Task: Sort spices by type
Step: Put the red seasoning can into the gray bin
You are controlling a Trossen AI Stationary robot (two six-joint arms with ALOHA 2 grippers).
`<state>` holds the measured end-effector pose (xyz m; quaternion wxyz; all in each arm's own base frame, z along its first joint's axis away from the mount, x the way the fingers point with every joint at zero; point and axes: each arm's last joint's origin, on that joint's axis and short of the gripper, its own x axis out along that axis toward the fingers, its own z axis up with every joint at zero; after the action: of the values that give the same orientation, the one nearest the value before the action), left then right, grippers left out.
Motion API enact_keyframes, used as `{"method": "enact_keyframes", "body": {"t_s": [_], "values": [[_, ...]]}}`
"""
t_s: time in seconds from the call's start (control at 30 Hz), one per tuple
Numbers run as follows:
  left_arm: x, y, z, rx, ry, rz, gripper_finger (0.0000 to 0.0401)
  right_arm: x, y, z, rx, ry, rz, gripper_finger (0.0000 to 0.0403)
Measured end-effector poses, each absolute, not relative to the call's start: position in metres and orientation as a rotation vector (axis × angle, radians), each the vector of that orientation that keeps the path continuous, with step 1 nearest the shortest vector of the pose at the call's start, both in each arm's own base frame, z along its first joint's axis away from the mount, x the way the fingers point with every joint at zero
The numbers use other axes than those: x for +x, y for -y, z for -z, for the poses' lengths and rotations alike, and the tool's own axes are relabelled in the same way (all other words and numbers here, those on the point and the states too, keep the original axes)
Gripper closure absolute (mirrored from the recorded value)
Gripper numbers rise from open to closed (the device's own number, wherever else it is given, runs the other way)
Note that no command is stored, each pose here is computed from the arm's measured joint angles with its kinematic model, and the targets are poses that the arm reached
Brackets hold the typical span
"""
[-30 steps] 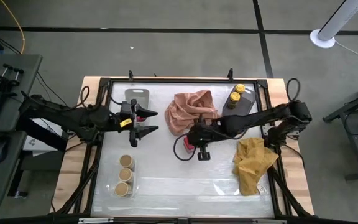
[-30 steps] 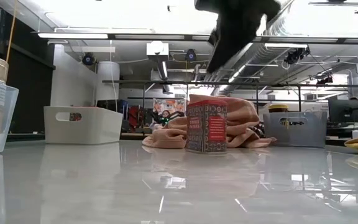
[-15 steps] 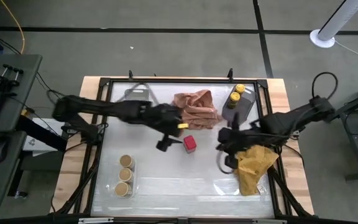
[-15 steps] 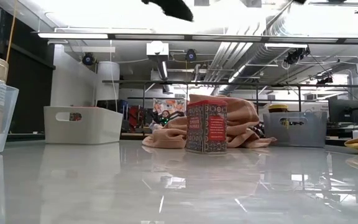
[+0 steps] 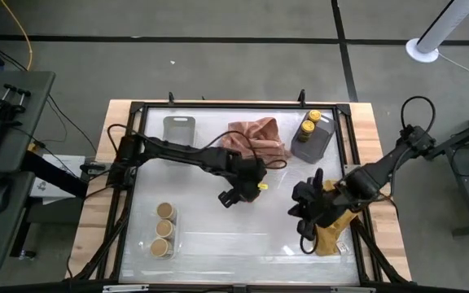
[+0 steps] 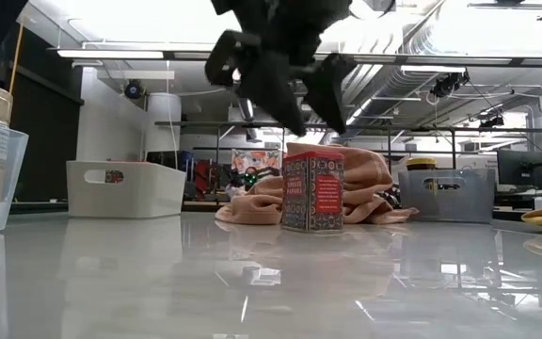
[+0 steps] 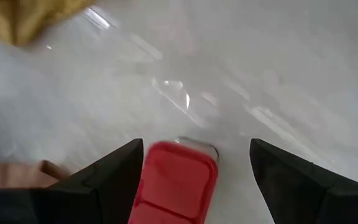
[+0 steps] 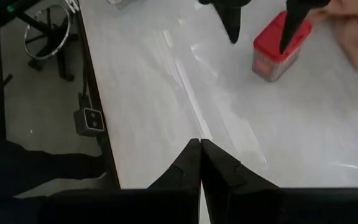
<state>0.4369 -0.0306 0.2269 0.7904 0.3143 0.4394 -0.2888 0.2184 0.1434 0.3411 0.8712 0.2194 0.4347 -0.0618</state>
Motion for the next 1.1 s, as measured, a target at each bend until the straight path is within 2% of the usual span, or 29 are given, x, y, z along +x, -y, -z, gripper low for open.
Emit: {"method": "enact_keyframes", "body": {"t_s": [0.27, 0.4, 0.73, 0.97, 1.1], "values": [[0.440, 0.010, -0.221, 0.726, -0.962, 0.601, 0.0121, 0.227, -0.161, -0.326, 0.461, -0.950, 0.139, 0.0403], [0.439, 0.004, -0.215, 0.736, -0.975, 0.656, 0.0121, 0.232, -0.165, -0.322, 0.468, -0.953, 0.128, 0.0403], [0.444, 0.006, -0.191, 0.725, -1.022, 0.693, 0.0121, 0.233, -0.166, -0.321, 0.471, -0.957, 0.119, 0.0403], [0.446, 0.003, -0.178, 0.683, -1.081, 0.653, 0.0121, 0.233, -0.166, -0.322, 0.474, -0.953, 0.117, 0.0403], [0.442, 0.004, -0.182, 0.622, -1.115, 0.624, 0.0152, 0.233, -0.165, -0.321, 0.455, -0.959, 0.113, 0.0403]]}}
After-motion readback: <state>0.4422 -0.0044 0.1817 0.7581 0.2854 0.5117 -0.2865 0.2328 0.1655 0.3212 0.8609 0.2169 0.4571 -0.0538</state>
